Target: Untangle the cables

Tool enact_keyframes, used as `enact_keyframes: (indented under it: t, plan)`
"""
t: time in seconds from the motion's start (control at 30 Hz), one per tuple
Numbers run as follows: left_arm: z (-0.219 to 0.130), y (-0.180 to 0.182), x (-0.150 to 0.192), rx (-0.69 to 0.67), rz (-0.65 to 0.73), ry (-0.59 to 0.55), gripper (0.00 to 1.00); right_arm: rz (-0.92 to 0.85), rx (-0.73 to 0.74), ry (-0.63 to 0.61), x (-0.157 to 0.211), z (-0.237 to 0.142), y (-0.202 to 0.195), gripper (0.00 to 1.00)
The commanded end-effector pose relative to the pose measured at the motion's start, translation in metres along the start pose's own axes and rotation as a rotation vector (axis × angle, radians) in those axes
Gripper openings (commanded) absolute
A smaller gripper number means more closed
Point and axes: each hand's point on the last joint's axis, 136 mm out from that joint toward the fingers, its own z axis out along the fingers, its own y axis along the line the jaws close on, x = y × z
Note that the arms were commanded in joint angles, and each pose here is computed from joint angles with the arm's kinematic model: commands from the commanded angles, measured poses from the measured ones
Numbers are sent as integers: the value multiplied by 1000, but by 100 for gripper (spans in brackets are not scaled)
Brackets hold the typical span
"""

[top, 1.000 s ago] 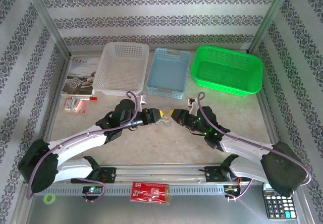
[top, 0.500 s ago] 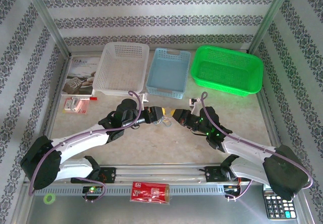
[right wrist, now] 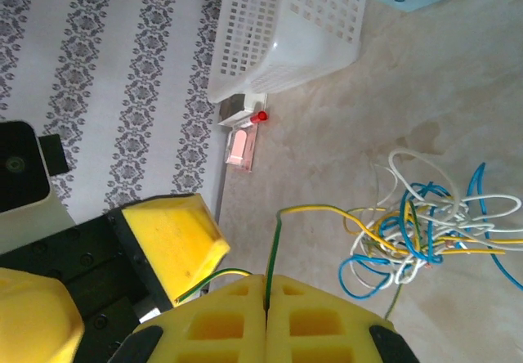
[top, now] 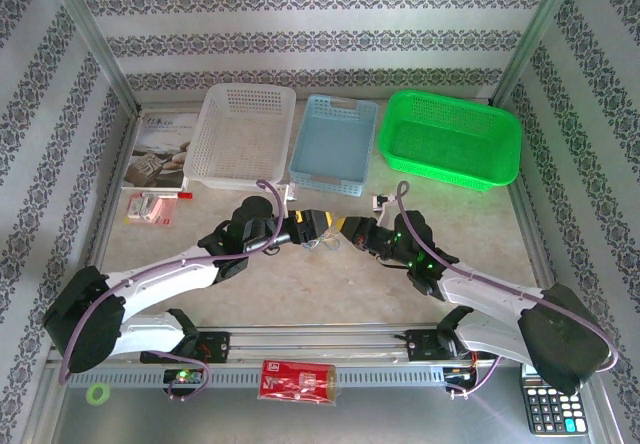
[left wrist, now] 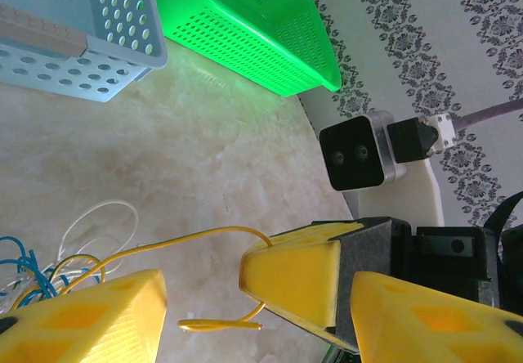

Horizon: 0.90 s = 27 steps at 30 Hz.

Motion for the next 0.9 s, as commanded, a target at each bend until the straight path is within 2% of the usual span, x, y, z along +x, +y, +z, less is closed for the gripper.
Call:
enact_keyframes:
  t: [0.0,0.17,0.37,0.67,0.7,0.8,0.87]
  plan:
    - [3,-16,-6,57,31,-27,62,-19,-91,-19,-11,2,31,0]
    - [5,-16,-5,69,19,-34,61,-21,-103,-21,-13,3,37,0]
    - [5,-16,-6,82,14,-49,41,-18,-104,-20,-13,4,37,0]
    - [6,-17,-7,94,12,-58,16,-16,-112,-20,-12,4,39,0]
    - [7,-18,-7,94,13,-60,16,-15,-113,-22,-12,3,39,0]
    - [4,-16,-7,86,11,-70,37,-12,-110,-31,-13,2,37,0]
    - [1,-13,-8,77,11,-81,45,-12,-110,-36,-13,0,37,0]
